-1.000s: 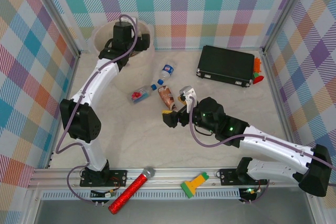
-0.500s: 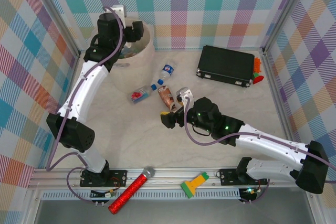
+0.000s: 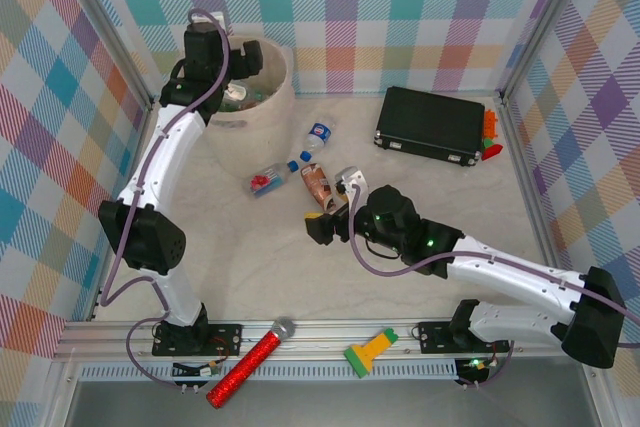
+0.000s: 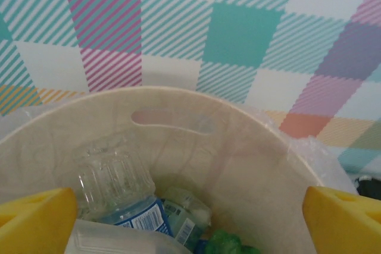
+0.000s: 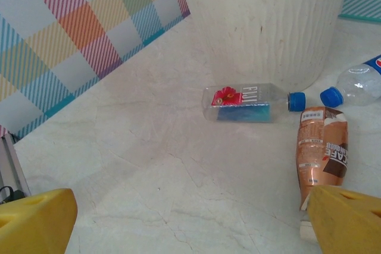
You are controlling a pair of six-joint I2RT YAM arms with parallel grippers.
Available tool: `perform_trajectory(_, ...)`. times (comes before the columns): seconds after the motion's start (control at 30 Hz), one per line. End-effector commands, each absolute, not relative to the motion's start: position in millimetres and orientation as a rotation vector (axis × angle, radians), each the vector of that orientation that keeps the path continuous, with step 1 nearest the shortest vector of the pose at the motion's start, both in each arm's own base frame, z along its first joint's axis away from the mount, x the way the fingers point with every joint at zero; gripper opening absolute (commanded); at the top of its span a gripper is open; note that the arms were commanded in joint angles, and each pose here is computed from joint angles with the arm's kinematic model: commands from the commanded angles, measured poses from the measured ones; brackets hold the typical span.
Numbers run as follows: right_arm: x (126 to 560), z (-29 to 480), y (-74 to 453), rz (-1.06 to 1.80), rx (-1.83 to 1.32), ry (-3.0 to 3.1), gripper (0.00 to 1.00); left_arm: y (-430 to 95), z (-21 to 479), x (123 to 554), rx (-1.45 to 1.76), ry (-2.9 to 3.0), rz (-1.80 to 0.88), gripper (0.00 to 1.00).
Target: Put the plastic bottles in the bin
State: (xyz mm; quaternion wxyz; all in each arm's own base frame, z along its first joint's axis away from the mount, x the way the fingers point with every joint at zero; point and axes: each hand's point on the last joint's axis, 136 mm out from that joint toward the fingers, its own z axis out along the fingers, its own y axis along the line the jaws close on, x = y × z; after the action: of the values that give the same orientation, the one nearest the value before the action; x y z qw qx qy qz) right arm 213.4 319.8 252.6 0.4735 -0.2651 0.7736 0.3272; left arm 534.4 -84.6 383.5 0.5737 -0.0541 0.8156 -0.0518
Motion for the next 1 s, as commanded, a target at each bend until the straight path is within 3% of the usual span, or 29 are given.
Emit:
perform_trajectory(0.0,218.0,257.3,323.2,0.783,-0.626,1.900,0.99,-85.4,393.6,522.9,-0.134,1.889,-0.173,1.00)
perform_trajectory(0.37,216.4,252.7,323.2,0.792,-0.623,1.923,0.99,-93.3,371.1,532.1,-0.107,1.955,-0.239,1.00)
perform_trajectory(0.63,216.1,250.6,317.5,0.777,-0.612,1.926,0.99,-62.9,328.7,539.6,-0.258,2.067,-0.154,0.96)
perform_trajectory(0.97,217.8,247.0,319.7,0.777,-0.609,1.930,0.99,-56.3,358.9,522.8,-0.279,2.015,-0.144,0.95)
